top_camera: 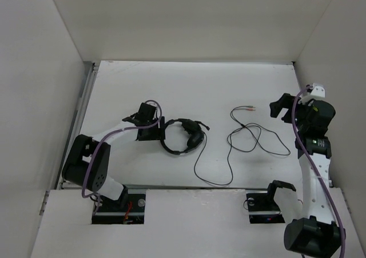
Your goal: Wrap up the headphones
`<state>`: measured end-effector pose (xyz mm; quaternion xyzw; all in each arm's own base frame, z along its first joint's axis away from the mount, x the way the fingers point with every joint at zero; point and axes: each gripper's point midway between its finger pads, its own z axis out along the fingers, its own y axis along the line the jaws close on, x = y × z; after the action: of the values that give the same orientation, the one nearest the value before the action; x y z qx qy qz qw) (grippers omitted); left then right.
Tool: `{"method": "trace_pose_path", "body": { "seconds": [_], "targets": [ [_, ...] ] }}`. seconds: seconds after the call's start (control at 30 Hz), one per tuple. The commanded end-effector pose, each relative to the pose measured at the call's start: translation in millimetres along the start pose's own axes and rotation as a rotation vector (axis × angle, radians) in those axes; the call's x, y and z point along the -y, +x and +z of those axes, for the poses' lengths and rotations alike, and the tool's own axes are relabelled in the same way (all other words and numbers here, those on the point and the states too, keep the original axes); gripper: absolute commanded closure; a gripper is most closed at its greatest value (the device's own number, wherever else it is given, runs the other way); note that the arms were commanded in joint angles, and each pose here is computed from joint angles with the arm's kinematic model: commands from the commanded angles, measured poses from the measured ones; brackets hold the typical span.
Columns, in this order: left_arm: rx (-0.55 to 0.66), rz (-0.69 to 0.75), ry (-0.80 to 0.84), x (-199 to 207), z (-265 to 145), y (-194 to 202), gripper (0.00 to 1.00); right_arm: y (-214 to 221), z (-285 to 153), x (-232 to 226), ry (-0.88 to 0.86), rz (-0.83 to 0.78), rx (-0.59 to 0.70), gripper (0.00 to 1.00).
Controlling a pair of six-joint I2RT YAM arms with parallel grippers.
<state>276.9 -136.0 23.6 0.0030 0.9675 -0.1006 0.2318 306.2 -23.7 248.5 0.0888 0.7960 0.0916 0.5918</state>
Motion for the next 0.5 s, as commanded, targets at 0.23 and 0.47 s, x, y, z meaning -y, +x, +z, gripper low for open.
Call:
{"method": "trace_pose_path", "body": {
  "seconds": [0.23, 0.47],
  "targets": [
    [-0.009, 0.057, -0.012, 3, 24, 1, 0.63, -29, -4, 1, -0.001, 0.009, 0.118, 0.00],
    [-0.029, 0.107, 0.003, 15, 30, 7, 0.79, -32, -3, 4, 0.006, 0.010, 0.129, 0.00]
  ]
}}
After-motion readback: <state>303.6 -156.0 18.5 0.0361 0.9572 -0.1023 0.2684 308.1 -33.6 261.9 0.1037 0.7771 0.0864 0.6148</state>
